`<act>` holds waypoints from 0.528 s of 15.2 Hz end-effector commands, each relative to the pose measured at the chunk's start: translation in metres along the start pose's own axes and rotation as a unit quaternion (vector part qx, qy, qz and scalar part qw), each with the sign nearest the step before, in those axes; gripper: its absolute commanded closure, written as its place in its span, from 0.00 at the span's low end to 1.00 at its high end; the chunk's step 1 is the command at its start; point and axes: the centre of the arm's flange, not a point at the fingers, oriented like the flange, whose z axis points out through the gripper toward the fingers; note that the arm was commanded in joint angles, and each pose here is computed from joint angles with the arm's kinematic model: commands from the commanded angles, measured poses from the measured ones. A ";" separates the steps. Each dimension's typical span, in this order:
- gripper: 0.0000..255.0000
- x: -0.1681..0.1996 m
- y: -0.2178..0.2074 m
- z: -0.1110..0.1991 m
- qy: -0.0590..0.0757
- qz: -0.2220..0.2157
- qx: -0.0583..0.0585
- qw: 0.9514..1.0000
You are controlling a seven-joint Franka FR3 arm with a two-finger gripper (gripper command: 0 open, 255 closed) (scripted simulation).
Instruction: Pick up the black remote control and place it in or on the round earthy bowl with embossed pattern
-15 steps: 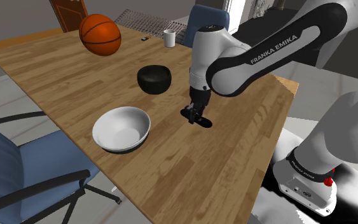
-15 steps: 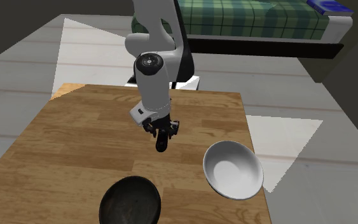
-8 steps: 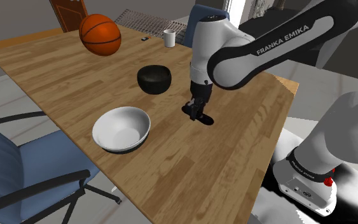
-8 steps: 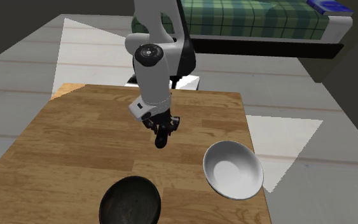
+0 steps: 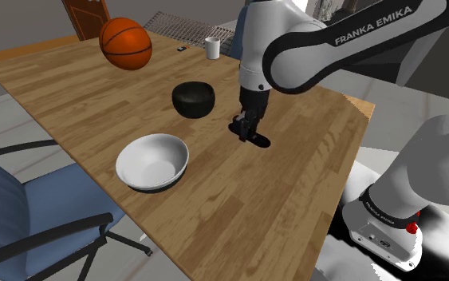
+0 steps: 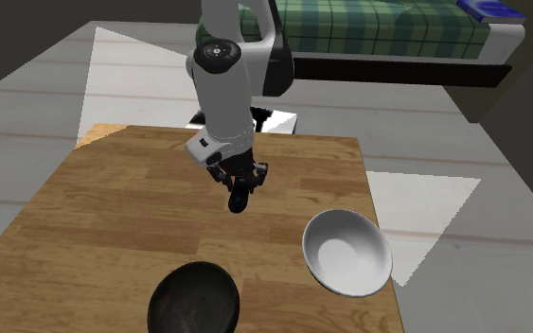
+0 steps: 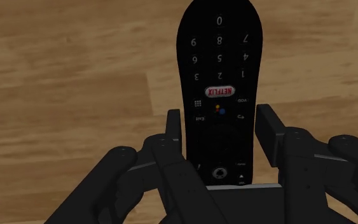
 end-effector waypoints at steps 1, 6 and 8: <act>1.00 -0.001 -0.001 -0.011 0.000 0.000 0.000 1.000; 1.00 -0.001 -0.001 -0.037 0.000 0.000 0.000 1.000; 1.00 -0.001 -0.001 -0.048 0.000 0.000 0.000 1.000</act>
